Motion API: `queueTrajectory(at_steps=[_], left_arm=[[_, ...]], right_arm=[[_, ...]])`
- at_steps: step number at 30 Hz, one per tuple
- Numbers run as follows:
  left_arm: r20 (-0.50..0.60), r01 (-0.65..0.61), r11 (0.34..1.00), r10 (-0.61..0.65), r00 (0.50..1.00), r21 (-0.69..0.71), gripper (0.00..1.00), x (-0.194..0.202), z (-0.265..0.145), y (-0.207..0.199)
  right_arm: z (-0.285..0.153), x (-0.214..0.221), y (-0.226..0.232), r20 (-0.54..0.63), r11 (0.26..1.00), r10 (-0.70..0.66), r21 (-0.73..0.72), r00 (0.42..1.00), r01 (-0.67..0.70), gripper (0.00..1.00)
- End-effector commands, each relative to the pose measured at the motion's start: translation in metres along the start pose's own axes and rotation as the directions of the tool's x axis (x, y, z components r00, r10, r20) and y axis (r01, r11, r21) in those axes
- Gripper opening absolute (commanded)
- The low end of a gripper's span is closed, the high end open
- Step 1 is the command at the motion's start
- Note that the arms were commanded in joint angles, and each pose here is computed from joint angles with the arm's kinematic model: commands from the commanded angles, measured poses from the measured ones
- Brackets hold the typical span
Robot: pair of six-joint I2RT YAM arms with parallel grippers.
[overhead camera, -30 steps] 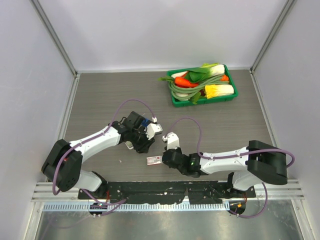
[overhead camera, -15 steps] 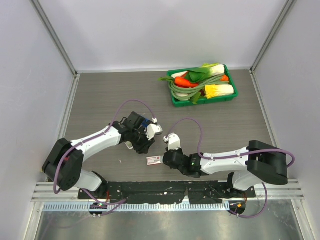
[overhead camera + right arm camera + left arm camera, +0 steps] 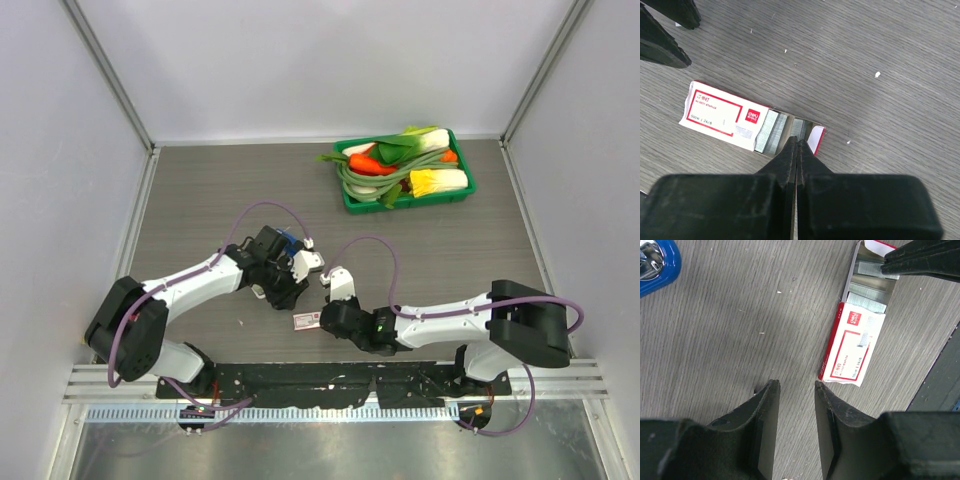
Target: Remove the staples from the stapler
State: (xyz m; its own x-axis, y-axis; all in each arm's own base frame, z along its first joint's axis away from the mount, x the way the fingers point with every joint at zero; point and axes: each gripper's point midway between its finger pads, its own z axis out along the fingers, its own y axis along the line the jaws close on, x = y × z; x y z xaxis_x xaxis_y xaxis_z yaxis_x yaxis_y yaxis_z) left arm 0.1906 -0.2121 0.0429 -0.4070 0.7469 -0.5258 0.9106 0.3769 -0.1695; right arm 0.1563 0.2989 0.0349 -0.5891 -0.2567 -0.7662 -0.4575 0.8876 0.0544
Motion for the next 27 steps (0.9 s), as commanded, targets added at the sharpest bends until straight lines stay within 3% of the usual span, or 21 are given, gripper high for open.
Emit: queueTrajectory(at_steps=[1,15,22,27], left_arm=[[0.032,-0.022,1.0,0.022,0.999,0.004,0.38,-0.0069,0.0025,0.0004],[0.037,-0.028,1.0,0.028,0.999,0.001,0.38,-0.0084,0.0014,0.0007],[0.04,-0.034,0.999,0.034,0.999,-0.003,0.38,-0.0103,-0.0005,0.0013],[0.041,-0.038,0.999,0.038,0.998,-0.005,0.38,-0.0111,-0.0017,0.0015]], right_arm=[[-0.0018,-0.0179,0.0069,0.046,1.0,0.006,0.005,0.999,-0.006,0.01],[-0.0016,-0.0147,0.0057,0.035,1.0,-0.002,0.008,0.999,0.002,0.01],[0.001,-0.0102,0.0077,0.017,1.0,-0.016,0.002,1.0,0.016,0.13],[0.0017,-0.0101,0.0088,0.016,1.0,-0.019,0.0,1.0,0.019,0.15]])
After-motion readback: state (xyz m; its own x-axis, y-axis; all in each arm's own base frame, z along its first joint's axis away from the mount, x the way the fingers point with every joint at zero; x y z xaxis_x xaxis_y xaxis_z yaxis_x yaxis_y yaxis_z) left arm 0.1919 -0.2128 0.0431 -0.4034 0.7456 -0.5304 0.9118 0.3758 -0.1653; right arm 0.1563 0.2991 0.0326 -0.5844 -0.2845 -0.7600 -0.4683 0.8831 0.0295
